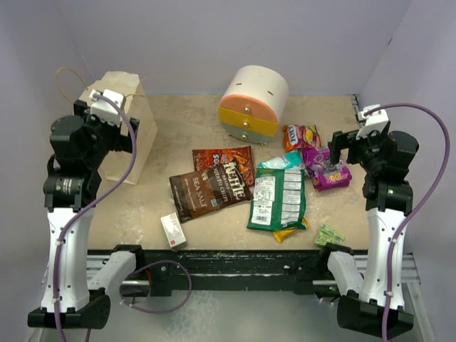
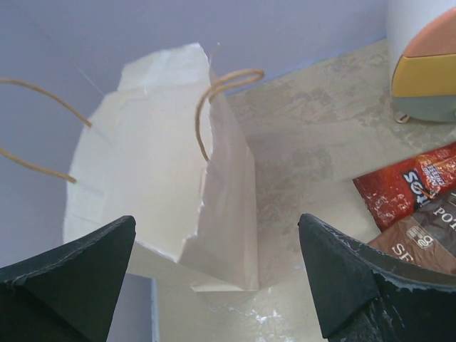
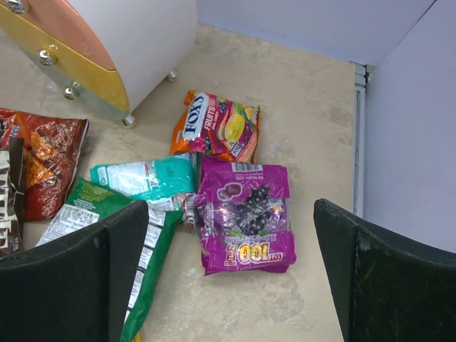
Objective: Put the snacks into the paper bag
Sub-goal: Move the paper bag to the center of the board.
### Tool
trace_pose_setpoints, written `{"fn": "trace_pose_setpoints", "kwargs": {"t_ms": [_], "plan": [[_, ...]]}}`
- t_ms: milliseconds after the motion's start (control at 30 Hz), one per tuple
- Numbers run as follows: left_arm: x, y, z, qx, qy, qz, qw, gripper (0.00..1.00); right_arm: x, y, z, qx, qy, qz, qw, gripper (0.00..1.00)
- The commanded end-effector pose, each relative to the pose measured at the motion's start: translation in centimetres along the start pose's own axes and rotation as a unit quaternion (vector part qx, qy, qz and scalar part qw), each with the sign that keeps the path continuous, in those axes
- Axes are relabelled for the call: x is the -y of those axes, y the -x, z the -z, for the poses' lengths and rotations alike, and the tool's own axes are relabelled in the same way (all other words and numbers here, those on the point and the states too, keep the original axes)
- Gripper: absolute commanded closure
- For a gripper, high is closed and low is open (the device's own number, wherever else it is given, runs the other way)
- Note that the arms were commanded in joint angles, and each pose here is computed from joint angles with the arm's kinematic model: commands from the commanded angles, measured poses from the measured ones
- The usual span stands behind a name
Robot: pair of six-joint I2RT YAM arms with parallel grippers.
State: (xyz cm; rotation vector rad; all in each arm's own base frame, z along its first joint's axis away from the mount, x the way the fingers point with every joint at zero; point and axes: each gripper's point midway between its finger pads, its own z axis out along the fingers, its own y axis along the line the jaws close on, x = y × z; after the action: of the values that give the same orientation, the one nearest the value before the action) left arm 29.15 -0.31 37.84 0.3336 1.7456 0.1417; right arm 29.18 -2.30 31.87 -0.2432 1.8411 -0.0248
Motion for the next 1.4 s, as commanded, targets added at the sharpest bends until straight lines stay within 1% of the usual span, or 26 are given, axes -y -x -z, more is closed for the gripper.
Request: {"fn": "trace_pose_setpoints", "kwargs": {"t_ms": [0,167,333,400,600,667,800,900,1067,1133,1267,1367], "plan": [[-1.3,1.1,-0.1,-0.043,0.002,-0.027,0.999,0.01,-0.4,1.9,0.5,0.035,0.015,0.019,0.999,0.00],[-2.3,0.6,-2.0,-0.099,-0.002,-0.061,0.993,0.01,-0.9,1.8,0.4,0.038,0.030,0.018,0.999,0.00],[-1.6,-0.6,-4.0,-0.143,-0.043,-0.074,0.986,0.01,-1.2,1.4,0.3,0.038,0.034,0.017,0.999,0.00],[-1.5,-1.1,-4.8,-0.157,-0.055,-0.078,0.983,0.03,-1.2,1.3,0.2,0.039,0.035,0.017,0.998,0.00],[-2.0,-3.3,-7.1,-0.196,-0.080,-0.077,0.974,0.16,-1.5,1.1,0.4,0.041,0.040,0.018,0.998,0.00],[-2.2,-3.9,-7.7,-0.201,-0.091,-0.073,0.973,0.25,-1.7,1.2,0.6,0.043,0.043,0.018,0.998,0.00],[-1.6,-4.5,-8.5,-0.196,-0.129,-0.061,0.970,0.39,-2.0,1.1,0.8,0.046,0.048,0.017,0.998,0.00],[-1.0,-4.6,-9.0,-0.188,-0.149,-0.061,0.969,0.48,-2.0,1.0,0.8,0.046,0.047,0.013,0.998,0.00],[-0.3,-5.0,-9.9,-0.181,-0.177,-0.071,0.965,0.67,-2.2,1.4,1.6,0.047,0.046,0.014,0.998,0.00],[0.2,-5.0,-10.0,-0.176,-0.191,-0.075,0.963,0.73,-2.2,1.5,1.8,0.045,0.045,0.014,0.998,0.00],[1.1,-4.7,-9.7,-0.164,-0.220,-0.082,0.958,0.92,-2.2,1.8,1.7,0.032,0.052,0.011,0.998,0.00],[1.8,-4.3,-9.4,-0.152,-0.239,-0.084,0.955,0.99,-2.1,1.6,1.4,0.016,0.058,0.010,0.998,0.00]]}}
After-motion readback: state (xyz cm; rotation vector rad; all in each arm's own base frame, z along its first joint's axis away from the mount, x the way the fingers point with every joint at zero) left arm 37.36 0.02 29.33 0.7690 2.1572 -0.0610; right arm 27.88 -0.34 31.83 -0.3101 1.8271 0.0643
